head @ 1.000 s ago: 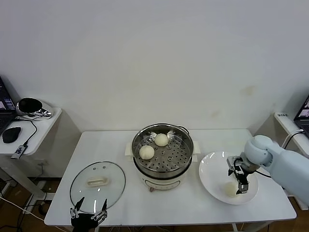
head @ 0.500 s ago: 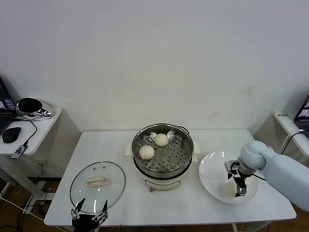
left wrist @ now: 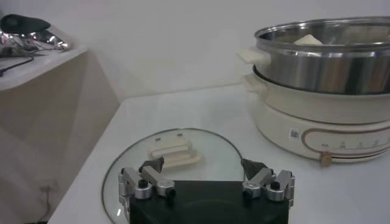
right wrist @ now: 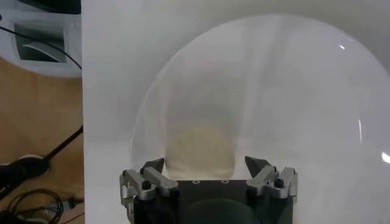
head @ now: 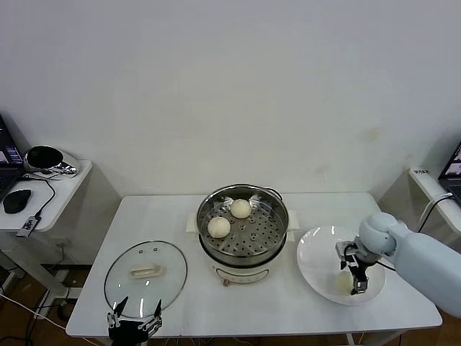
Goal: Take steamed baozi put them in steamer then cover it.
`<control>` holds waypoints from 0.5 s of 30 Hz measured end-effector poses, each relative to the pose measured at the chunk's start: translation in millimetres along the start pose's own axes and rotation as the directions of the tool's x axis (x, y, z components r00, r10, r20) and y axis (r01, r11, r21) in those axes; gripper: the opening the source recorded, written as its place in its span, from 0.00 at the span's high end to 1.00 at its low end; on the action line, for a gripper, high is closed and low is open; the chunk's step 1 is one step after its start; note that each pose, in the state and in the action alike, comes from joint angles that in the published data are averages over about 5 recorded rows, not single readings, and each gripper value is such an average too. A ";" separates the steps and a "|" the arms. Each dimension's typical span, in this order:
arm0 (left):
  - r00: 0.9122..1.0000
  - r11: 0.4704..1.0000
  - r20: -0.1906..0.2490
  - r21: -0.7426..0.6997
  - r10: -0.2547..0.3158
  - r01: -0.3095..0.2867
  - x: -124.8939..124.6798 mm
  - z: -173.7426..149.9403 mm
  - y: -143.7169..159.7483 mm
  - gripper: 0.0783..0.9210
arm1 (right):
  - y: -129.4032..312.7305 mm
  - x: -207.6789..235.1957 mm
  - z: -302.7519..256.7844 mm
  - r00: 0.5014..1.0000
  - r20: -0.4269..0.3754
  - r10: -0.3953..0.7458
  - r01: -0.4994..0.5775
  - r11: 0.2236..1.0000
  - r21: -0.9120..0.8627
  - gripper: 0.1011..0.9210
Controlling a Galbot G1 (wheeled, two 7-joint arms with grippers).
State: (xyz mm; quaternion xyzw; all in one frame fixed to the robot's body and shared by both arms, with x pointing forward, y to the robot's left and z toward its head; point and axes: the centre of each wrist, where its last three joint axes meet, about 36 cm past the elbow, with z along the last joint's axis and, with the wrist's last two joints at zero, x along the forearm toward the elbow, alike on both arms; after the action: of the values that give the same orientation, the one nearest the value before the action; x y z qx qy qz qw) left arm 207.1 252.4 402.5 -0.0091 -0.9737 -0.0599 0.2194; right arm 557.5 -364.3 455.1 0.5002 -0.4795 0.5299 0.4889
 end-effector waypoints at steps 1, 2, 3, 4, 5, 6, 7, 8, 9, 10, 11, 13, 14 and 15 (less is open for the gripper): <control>1.000 1.000 0.000 0.000 0.000 0.000 0.1 0.0 -0.1 0.12 | 0.2 0.0 0.6 1.000 0.000 0.000 0.000 1.000 -0.002 0.35; 1.000 1.000 0.000 0.000 0.000 0.000 0.1 0.1 -0.1 0.12 | 0.3 0.1 1.2 1.000 0.001 0.001 -0.001 1.000 -0.005 0.39; 1.000 1.000 -0.001 0.000 0.001 -0.001 0.1 0.2 -0.2 0.12 | 0.4 0.3 1.8 1.000 0.002 0.002 -0.002 1.000 -0.008 0.41; 1.000 1.000 -0.001 0.000 0.001 -0.001 0.2 0.3 -0.4 0.12 | 0.4 0.6 2.7 1.000 0.003 0.003 -0.003 1.000 -0.012 0.44; 1.000 1.000 -0.002 0.001 0.001 -0.001 0.2 0.5 -0.5 0.12 | 0.2 1.1 3.7 1.000 0.004 0.005 -0.005 1.000 -0.016 0.45; 1.000 1.000 -0.002 0.001 0.002 -0.002 0.2 0.7 -0.7 0.12 | -0.1 1.8 4.7 1.000 0.005 0.007 -0.007 1.000 -0.020 0.46; 1.000 1.000 -0.003 0.001 0.002 -0.002 0.2 0.8 -0.9 0.12 | -0.4 2.7 5.7 1.000 0.006 0.009 -0.009 1.000 -0.024 0.47; 1.000 1.000 -0.003 0.002 0.003 -0.003 0.1 0.9 -1.1 0.12 | -0.8 3.9 6.7 1.000 0.008 0.010 -0.010 1.000 -0.027 0.48; 1.000 1.000 -0.003 0.002 0.003 -0.003 0.0 0.9 -1.2 0.12 | -1.2 5.4 7.4 1.000 0.010 0.012 -0.012 1.000 -0.029 0.49; 1.000 1.000 -0.002 0.002 0.003 -0.003 -0.1 0.7 -1.2 0.12 | -1.7 7.2 8.0 1.000 0.012 0.014 -0.014 0.999 -0.031 0.49; 1.000 1.000 -0.001 0.003 0.004 -0.004 -0.4 0.5 -1.4 0.12 | -2.2 9.4 8.6 1.000 0.013 0.016 -0.016 0.999 -0.032 0.50; 1.000 1.000 0.003 0.004 0.005 -0.005 -1.3 -0.3 -1.7 0.12 | -3.5 15.0 9.6 1.000 0.017 0.021 -0.020 0.999 -0.034 0.50; 1.000 1.000 0.005 0.004 0.006 -0.006 -1.8 -0.7 -2.1 0.12 | -4.5 18.5 10.1 1.000 0.019 0.023 -0.023 0.999 -0.035 0.50; 1.000 1.000 0.007 0.005 0.008 -0.008 -2.3 -1.2 -2.5 0.12 | -5.8 22.5 10.5 0.999 0.021 0.027 -0.026 0.999 -0.036 0.50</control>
State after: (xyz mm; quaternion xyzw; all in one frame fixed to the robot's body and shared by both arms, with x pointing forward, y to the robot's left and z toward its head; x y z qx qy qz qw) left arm 209.6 249.8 402.3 -0.0125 -0.9747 -0.0566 0.2160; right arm 563.5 -373.6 478.1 0.4908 -0.5009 0.5220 0.4855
